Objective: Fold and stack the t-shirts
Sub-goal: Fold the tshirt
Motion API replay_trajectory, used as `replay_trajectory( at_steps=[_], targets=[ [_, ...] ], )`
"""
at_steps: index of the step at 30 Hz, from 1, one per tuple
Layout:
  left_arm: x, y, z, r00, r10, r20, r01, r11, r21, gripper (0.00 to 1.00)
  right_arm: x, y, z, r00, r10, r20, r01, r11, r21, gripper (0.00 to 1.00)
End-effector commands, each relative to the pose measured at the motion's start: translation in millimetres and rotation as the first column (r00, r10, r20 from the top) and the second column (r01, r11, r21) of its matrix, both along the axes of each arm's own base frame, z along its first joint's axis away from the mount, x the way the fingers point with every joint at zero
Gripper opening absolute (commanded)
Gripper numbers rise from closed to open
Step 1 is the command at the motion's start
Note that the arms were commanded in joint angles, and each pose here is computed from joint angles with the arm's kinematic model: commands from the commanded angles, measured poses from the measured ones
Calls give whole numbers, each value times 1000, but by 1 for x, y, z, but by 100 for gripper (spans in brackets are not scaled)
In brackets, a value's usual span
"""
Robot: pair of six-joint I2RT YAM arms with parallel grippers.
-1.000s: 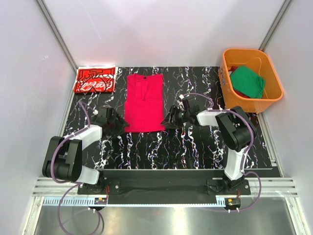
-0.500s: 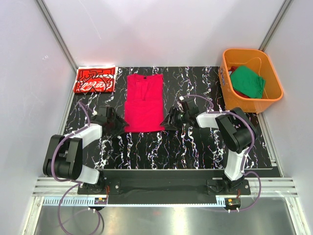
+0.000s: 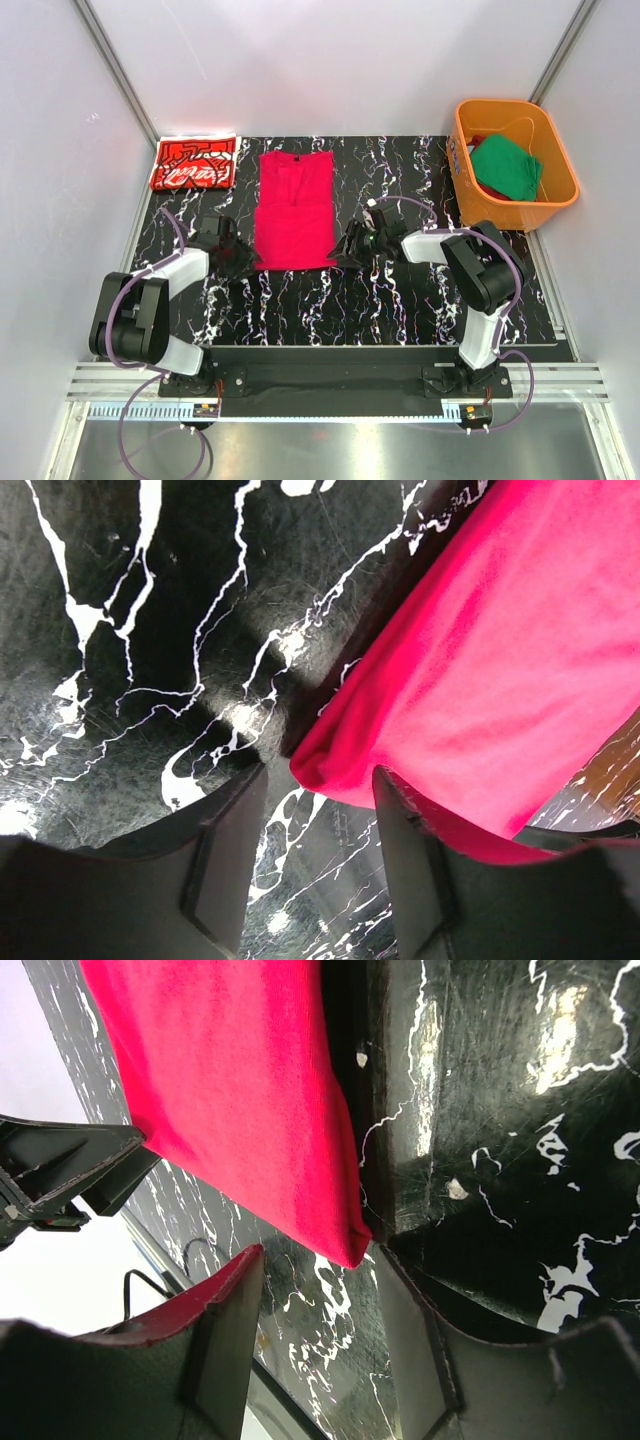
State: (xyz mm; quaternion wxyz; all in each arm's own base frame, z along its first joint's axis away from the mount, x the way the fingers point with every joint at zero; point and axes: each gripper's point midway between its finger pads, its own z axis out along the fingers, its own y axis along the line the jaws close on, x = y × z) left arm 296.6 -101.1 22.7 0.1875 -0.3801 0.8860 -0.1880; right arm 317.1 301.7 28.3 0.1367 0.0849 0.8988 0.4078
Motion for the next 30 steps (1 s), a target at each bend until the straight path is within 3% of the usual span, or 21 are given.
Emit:
replay_trajectory(
  at_steps=[1, 5, 7, 8, 11, 12, 13, 14, 20, 26, 30],
  targets=[
    [-17, 14, -24, 996, 14, -85, -8, 997, 75, 51, -22, -13, -38, 996, -13, -85, 3, 993, -115, 56],
    [-7, 14, -20, 999, 2, -54, 2, 997, 83, 46, -18, -12, -47, 996, -23, -91, 12, 993, -118, 53],
    [-5, 14, -20, 999, -12, -47, 16, 996, 91, 39, -15, -10, -51, 995, -25, -94, 14, 993, -118, 50],
    [-3, 13, -19, 999, -21, -33, 24, 996, 89, 36, -14, -8, -51, 995, -22, -94, 11, 994, -110, 43],
    [1, 12, -17, 998, -55, -5, 56, 994, 95, 12, -9, -4, -51, 996, -24, -84, 16, 995, -94, 25],
    [-1, 12, -18, 998, -68, -4, 68, 993, 98, 7, -7, -3, -51, 997, -22, -73, 16, 996, -88, 10],
    [-2, 10, -16, 997, -76, 5, 76, 993, 96, 0, -9, 0, -50, 997, -7, -71, 2, 997, -74, 3],
    [-4, 9, -15, 996, -86, 8, 85, 992, 96, 0, -9, 1, -48, 998, 0, -64, -4, 998, -68, 0],
    [-35, 2, 0, 988, -141, 57, 132, 981, 142, 0, -35, -3, -24, 998, 62, -12, -63, 995, -77, 0],
    [-90, -19, 4, 975, -211, 71, 197, 966, 169, 0, -108, -15, -20, 991, 129, -36, -132, 986, -102, 0],
    [-132, -34, 1, 973, -215, 86, 204, 971, 122, 0, -155, -18, -15, 989, 148, -26, -151, 978, -141, 0]
  ],
)
